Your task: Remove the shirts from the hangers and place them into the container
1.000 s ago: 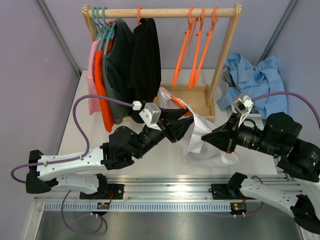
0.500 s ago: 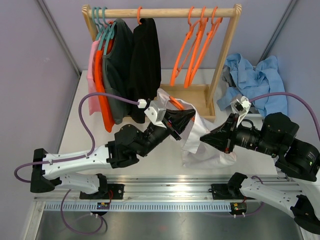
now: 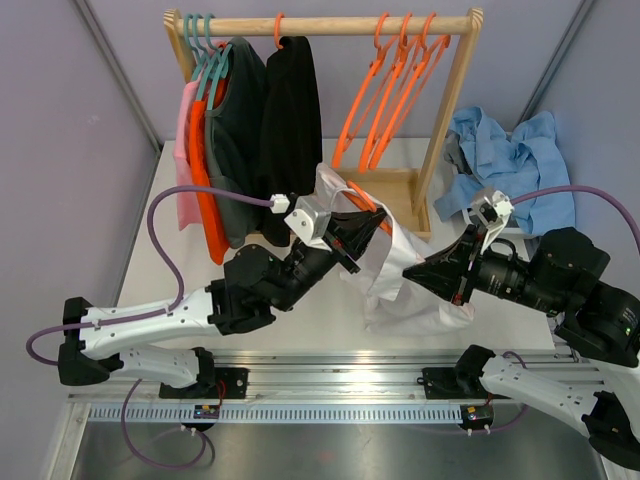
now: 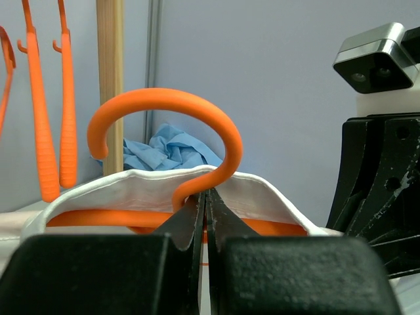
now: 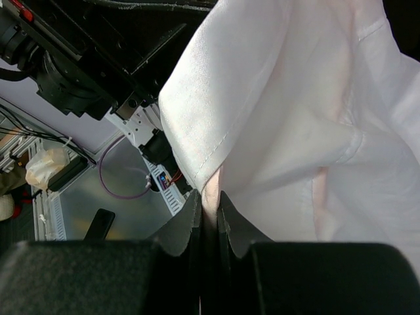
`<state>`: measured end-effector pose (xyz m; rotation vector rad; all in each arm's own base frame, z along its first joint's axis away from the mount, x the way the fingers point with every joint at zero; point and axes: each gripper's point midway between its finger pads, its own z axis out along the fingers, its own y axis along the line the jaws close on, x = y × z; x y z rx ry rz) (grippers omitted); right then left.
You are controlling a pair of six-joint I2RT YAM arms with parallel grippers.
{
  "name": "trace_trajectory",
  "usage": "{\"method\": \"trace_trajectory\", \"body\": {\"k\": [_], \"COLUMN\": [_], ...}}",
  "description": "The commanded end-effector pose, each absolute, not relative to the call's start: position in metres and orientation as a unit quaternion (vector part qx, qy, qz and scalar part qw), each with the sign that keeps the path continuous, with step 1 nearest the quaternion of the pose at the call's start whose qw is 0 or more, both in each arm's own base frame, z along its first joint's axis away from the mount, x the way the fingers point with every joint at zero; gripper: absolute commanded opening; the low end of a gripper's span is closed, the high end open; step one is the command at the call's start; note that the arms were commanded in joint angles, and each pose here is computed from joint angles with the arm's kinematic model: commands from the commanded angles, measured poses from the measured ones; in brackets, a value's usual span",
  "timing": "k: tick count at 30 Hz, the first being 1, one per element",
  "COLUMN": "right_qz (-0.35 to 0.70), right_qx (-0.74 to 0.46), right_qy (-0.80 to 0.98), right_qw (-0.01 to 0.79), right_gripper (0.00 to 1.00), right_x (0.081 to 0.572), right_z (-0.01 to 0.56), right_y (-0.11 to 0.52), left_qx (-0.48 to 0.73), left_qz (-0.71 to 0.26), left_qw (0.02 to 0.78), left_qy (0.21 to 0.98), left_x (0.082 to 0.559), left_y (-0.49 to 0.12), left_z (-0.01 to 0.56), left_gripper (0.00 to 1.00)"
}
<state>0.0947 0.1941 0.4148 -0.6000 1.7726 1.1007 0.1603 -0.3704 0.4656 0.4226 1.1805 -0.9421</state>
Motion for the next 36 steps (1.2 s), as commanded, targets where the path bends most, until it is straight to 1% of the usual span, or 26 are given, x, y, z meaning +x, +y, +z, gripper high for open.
{"method": "trace_trajectory", "body": {"k": [1, 8, 19, 26, 32, 33, 34, 35, 36], "right_qz": [0.463, 0.458, 0.473, 0.476, 0.474, 0.475, 0.475, 0.474, 0.475], "right_qx": [-0.26, -0.255, -0.268, -0.275, -0.276, -0.276, -0.276, -0.276, -0.277], "right_qy": [0.704, 0.705, 0.699, 0.698, 0.699, 0.698, 0.698, 0.699, 0.697], "right_qw": [0.472, 0.478, 0.465, 0.459, 0.459, 0.459, 0.459, 0.459, 0.46], "right_gripper": [0.0, 0.0, 0.0, 0.0, 0.0, 0.0, 0.0, 0.0, 0.0], "right_x": [0.087, 0.088, 0.085, 0.084, 0.084, 0.083, 0.083, 0.084, 0.083], "right_z": [0.425, 0.424, 0.423, 0.42, 0.419, 0.419, 0.419, 0.419, 0.42], "right_y": [0.195, 0.191, 0.2, 0.203, 0.202, 0.202, 0.202, 0.202, 0.202], "left_qx": [0.116, 0.117, 0.132, 0.144, 0.139, 0.138, 0.138, 0.138, 0.139], "left_qz": [-0.414, -0.413, -0.409, -0.397, -0.387, -0.387, -0.386, -0.384, -0.383], "left_qw": [0.76, 0.764, 0.76, 0.75, 0.755, 0.755, 0.754, 0.754, 0.754], "left_qy": [0.487, 0.482, 0.488, 0.509, 0.511, 0.511, 0.513, 0.514, 0.515], "left_x": [0.171, 0.169, 0.173, 0.182, 0.188, 0.188, 0.188, 0.189, 0.19], "left_y": [-0.327, -0.323, -0.341, -0.353, -0.346, -0.345, -0.346, -0.346, -0.347], "left_z": [0.529, 0.544, 0.534, 0.525, 0.529, 0.529, 0.527, 0.527, 0.526], "left_gripper": [0.0, 0.0, 0.0, 0.0, 0.0, 0.04, 0.18, 0.44, 0.48]}}
